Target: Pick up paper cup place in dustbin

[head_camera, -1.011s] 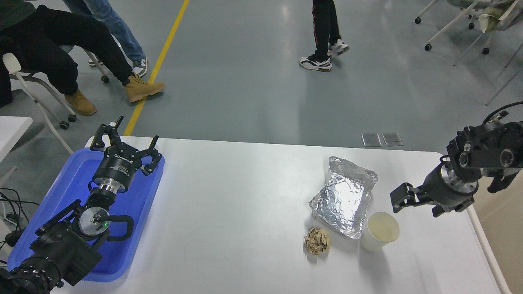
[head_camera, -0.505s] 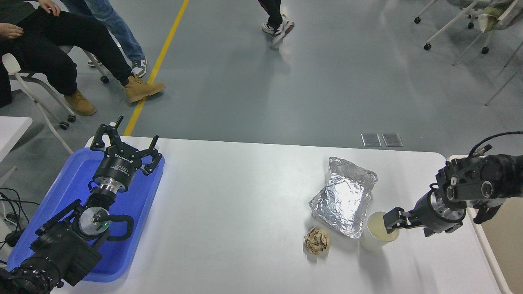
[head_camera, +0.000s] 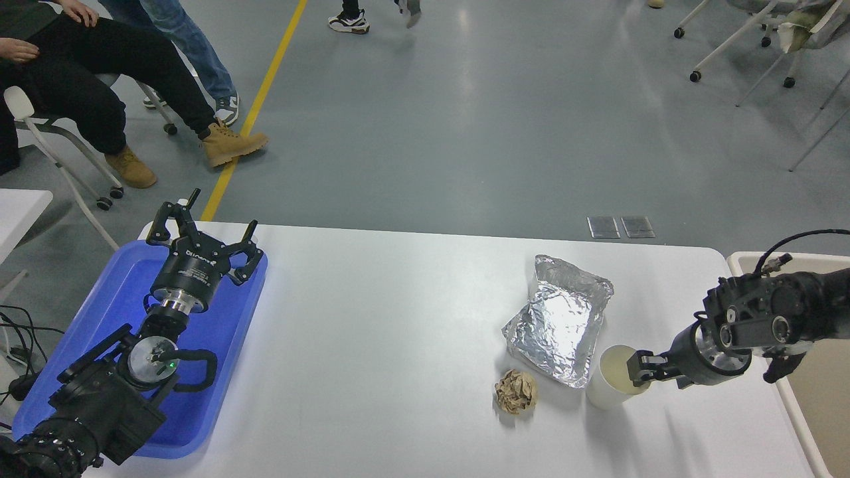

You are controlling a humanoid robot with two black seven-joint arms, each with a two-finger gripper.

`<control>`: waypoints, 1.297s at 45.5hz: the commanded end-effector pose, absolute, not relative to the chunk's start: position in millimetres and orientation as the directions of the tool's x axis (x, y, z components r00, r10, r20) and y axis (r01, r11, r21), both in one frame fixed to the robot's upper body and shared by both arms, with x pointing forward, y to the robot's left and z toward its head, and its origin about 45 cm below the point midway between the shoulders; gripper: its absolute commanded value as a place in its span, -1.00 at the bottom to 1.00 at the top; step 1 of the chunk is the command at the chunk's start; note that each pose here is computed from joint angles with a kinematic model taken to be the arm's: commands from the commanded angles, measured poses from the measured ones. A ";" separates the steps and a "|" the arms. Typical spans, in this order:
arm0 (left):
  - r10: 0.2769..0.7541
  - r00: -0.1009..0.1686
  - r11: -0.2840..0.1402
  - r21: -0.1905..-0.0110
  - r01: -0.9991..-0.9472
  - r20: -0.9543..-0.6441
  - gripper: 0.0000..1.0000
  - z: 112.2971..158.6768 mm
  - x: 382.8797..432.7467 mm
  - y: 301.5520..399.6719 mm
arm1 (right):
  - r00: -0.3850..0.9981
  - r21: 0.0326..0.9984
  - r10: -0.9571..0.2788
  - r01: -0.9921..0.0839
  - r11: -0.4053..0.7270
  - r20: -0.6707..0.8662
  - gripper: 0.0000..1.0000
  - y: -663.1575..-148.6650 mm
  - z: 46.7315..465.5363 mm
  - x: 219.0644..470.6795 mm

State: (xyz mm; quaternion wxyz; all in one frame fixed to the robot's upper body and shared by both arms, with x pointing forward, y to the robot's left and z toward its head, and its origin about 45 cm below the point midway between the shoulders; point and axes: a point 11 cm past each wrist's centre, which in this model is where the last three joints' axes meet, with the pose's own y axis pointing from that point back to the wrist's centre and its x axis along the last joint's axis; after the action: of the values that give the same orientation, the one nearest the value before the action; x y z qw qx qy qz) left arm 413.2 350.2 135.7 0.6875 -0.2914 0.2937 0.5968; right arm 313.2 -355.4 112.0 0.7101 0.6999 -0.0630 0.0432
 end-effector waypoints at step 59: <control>0.650 0.115 0.120 -0.049 -0.992 -0.751 1.00 135.5 413.1 350.0 | 0.930 0.931 -0.060 -0.365 -0.022 0.364 -1.00 -376.2 300.7 389.9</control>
State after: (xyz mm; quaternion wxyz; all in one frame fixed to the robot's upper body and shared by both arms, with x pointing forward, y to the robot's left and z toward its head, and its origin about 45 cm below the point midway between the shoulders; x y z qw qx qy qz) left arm 413.2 350.1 135.6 0.6877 -0.2912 0.2938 0.5967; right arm 378.5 -372.8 244.3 0.6943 0.7011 -0.1269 0.1012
